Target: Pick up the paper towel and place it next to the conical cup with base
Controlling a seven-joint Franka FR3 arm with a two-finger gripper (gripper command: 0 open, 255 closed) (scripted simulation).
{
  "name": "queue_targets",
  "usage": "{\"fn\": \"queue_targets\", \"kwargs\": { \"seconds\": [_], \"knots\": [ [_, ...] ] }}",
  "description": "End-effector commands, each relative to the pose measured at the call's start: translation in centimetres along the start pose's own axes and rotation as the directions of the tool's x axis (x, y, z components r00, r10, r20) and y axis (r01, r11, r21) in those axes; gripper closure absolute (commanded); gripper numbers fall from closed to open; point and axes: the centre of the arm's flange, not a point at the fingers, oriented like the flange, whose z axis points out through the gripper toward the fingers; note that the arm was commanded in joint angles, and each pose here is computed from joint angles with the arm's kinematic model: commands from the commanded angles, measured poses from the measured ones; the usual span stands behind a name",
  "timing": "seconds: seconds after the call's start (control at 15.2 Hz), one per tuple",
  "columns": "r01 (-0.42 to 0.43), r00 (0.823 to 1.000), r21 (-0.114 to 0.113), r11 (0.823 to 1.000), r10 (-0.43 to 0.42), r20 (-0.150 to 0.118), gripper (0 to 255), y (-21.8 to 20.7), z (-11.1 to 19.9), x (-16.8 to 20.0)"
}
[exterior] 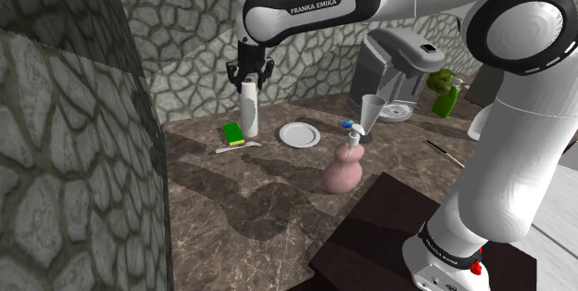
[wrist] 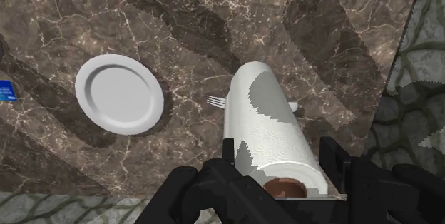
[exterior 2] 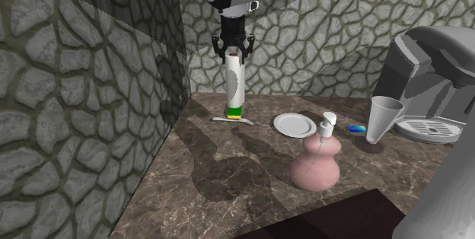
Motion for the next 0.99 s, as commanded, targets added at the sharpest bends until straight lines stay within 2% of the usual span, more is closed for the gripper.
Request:
{"fn": "queue_targets", "kwargs": {
  "seconds": [0.0, 0.92],
  "knots": [
    [0.0, 1.0, 0.0, 1.0, 0.0, 0.0, 255, 0.0, -1.1, 0.2],
    [0.0, 1.0, 0.0, 1.0, 0.0, 0.0, 255, 0.0, -8.3, 1.7]
  ]
}}
